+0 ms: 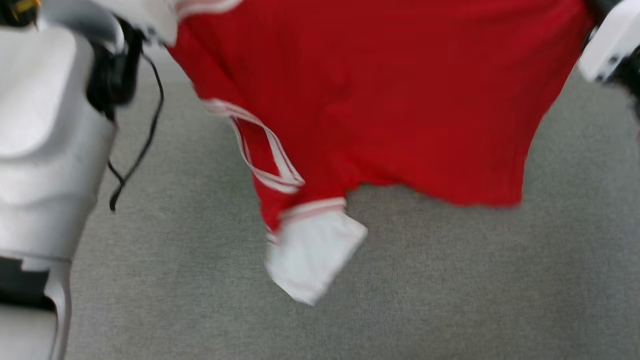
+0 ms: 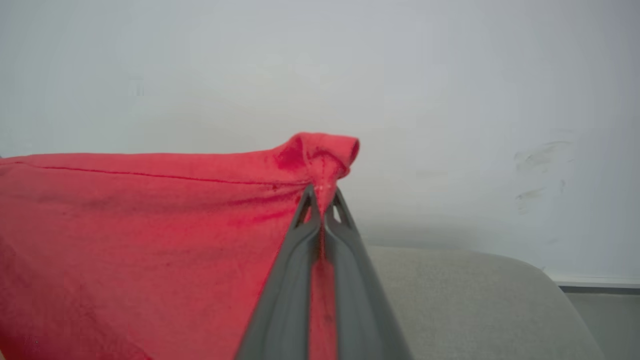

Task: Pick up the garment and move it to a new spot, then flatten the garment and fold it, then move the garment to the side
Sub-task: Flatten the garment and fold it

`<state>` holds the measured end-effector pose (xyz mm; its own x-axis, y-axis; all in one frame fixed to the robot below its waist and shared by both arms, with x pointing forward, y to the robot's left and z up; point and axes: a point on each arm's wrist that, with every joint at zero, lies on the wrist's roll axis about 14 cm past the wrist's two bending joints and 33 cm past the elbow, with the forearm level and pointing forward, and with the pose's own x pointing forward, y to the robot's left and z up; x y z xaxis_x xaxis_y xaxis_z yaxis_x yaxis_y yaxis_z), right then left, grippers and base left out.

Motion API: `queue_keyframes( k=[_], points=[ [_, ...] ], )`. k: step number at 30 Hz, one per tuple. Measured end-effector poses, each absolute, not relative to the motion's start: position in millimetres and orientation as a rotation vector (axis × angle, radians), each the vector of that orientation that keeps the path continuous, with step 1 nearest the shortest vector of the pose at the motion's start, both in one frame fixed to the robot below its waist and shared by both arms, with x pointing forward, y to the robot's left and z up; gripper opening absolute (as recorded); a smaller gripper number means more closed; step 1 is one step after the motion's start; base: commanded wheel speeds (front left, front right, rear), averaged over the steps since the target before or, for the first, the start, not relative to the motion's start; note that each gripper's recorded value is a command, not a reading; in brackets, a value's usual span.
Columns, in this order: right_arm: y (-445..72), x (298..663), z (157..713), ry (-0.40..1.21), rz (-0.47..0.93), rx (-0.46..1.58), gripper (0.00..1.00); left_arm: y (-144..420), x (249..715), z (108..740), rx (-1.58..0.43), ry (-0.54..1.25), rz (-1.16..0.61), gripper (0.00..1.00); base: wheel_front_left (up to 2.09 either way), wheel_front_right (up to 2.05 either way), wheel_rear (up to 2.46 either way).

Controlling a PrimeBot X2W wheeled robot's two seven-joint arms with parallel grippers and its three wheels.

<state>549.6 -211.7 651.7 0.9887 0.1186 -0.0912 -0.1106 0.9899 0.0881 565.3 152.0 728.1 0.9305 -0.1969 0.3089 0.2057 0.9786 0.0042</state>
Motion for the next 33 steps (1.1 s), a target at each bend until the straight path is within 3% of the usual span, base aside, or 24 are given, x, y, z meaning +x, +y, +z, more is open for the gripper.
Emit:
queue_keyframes(
  k=[9,17,23,33],
  points=[
    [-231.4,605.6,707.3,-0.086,0.067,0.063,0.00,154.1,620.4,791.4,-0.005,-0.497,-0.179,0.00,0.00,0.00,0.00],
    [-244.7,652.1,702.6,-0.107,0.034,0.063,0.00,155.9,667.0,788.0,-0.001,-0.521,-0.164,0.00,0.00,0.00,0.00],
    [-238.7,688.1,681.0,-0.087,0.048,0.055,0.00,159.2,705.2,754.4,0.000,-0.474,-0.152,0.00,0.00,0.00,0.00],
    [-222.0,732.7,587.1,0.051,0.086,0.063,0.00,159.1,758.6,636.1,-0.027,-0.291,-0.150,0.00,0.00,0.00,0.00]
  ],
)
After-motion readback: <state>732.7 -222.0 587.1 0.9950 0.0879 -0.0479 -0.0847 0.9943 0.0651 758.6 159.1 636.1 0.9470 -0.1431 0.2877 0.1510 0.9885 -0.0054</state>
